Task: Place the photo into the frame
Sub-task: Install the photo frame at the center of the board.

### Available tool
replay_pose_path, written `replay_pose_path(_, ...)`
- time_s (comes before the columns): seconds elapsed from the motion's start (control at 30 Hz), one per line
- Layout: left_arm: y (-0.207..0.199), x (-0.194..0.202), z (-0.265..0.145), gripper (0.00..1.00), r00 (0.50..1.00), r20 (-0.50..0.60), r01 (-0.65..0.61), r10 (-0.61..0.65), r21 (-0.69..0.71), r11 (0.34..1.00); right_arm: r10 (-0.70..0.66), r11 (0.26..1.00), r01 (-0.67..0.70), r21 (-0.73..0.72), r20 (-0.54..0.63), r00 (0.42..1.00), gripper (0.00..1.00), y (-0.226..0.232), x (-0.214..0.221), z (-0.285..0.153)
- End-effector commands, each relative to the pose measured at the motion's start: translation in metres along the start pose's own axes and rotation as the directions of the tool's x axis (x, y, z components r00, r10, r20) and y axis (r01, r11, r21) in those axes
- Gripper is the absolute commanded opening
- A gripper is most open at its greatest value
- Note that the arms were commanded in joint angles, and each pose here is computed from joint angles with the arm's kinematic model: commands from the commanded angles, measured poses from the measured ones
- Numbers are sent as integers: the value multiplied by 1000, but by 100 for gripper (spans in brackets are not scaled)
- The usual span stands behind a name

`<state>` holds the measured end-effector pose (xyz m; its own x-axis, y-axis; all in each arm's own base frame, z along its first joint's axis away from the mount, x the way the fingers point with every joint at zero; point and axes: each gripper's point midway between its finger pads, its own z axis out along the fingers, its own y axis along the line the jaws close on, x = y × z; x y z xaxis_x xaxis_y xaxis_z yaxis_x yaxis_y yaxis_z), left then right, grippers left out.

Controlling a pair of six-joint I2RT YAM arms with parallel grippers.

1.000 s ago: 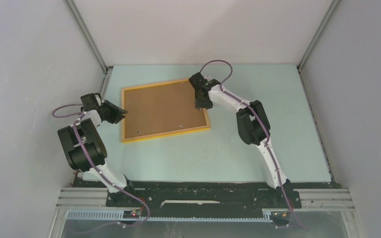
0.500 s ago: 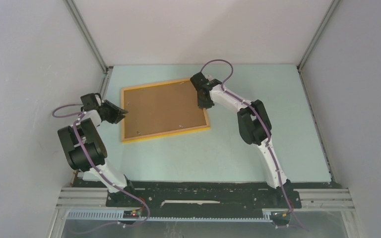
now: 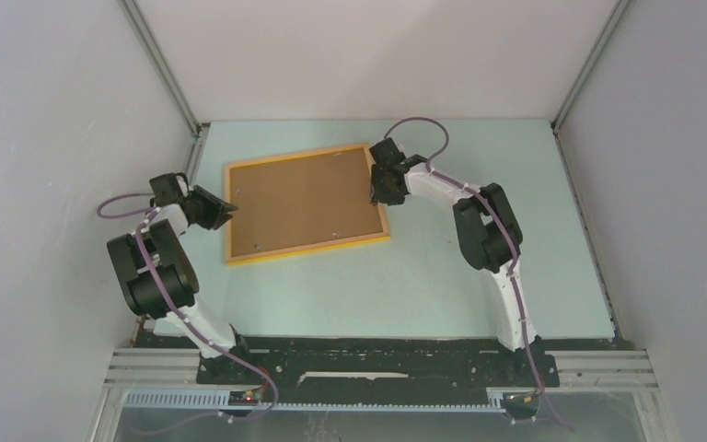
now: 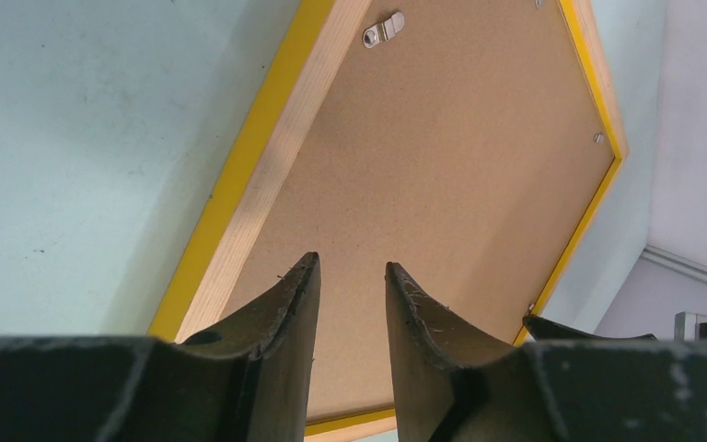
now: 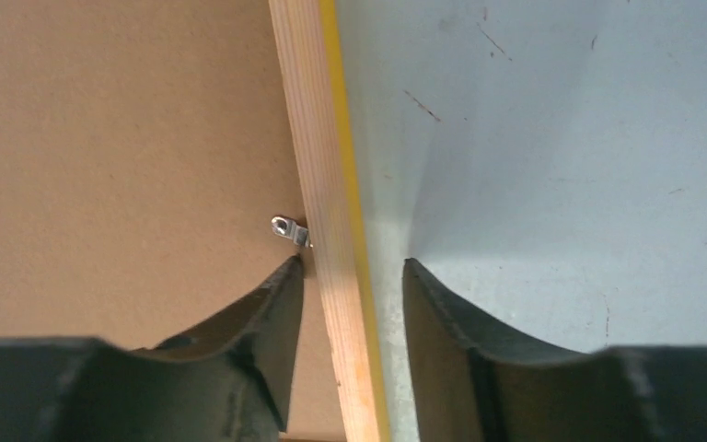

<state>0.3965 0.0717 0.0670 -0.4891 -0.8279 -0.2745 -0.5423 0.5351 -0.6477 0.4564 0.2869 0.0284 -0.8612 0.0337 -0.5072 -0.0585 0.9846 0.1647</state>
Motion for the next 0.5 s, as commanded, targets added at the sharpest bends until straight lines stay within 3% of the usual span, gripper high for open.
replay_pose_path(0.0, -6, 2, -7, 38, 1000, 8, 4, -4, 26, 1000, 20, 994, -17, -110, 22, 1000, 55, 10, -6, -17)
replay_pose_path(0.23, -4, 6, -5, 38, 1000, -4, 13, -13, 22, 1000, 7, 990, -12, -141, -35, 999, 53, 16, 8, -15)
replay_pose_path(0.47, -8, 50, -2, 40, 990, -79, 121, -114, 89, 989, -2, 982, -2, -191, -24, 1000, 48, 16, -7, -13)
